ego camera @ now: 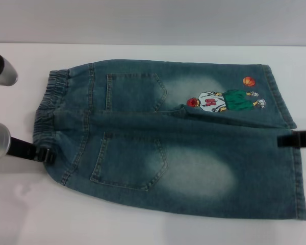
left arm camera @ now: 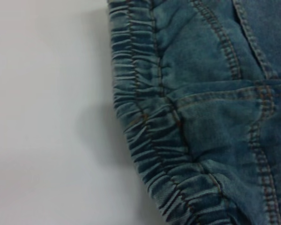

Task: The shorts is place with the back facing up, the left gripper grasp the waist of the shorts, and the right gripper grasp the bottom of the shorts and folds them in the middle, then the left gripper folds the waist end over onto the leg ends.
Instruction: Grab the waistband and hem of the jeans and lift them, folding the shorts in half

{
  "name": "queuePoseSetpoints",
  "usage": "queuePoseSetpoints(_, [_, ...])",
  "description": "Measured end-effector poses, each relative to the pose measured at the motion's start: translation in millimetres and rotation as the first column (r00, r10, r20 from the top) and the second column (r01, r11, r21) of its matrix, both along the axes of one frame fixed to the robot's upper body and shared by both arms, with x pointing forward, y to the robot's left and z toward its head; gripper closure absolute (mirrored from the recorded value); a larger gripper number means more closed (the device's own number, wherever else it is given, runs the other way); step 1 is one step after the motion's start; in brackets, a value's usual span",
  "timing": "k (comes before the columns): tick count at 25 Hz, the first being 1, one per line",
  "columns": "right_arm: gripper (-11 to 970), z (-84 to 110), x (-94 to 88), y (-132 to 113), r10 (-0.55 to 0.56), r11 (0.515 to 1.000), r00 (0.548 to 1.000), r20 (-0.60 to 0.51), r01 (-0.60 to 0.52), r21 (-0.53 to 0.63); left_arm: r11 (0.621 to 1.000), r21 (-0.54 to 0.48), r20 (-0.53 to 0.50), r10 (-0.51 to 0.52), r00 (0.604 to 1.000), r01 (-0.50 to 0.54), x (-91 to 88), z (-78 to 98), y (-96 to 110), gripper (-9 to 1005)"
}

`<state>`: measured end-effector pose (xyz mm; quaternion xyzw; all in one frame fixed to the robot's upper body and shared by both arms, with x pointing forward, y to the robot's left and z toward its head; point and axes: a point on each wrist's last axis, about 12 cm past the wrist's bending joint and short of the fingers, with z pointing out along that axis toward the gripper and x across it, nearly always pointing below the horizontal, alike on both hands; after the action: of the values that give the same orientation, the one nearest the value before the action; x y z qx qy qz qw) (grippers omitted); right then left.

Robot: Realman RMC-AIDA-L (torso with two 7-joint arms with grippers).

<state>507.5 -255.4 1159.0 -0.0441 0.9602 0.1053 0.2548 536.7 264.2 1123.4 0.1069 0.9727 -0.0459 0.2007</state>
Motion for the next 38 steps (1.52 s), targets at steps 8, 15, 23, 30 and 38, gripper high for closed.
queuePoseSetpoints(8, [444, -9.4, -17.6, -4, 0.034, 0.999, 0.991, -0.133, -0.039, -0.033, 1.000, 0.003, 0.007, -0.029, 1.000, 0.029, 2.0, 1.8, -9, 637])
queuePoseSetpoints(15, [444, -20.9, -29.9, -7, 0.038, 0.996, 0.977, -0.211, -0.053, -0.070, 0.999, 0.001, 0.006, -0.047, 0.999, 0.047, 3.6, 1.7, -15, 680])
queuePoseSetpoints(23, [444, -28.7, -38.4, -4, 0.039, 0.993, 0.965, -0.261, -0.067, -0.097, 0.998, 0.002, 0.012, -0.069, 0.998, 0.069, 5.1, 2.6, -21, 761])
queuePoseSetpoints(30, [444, -29.7, -40.5, -2, 0.040, 0.993, 0.962, -0.270, -0.068, -0.095, 0.997, 0.003, 0.020, -0.080, 0.997, 0.080, 5.7, 4.0, -24, 781])
queuePoseSetpoints(38, [444, -33.0, -40.0, 2, 0.056, 0.992, 0.960, -0.275, -0.085, -0.095, 0.997, 0.003, 0.024, -0.083, 0.996, 0.083, 6.6, 5.0, -25, 782])
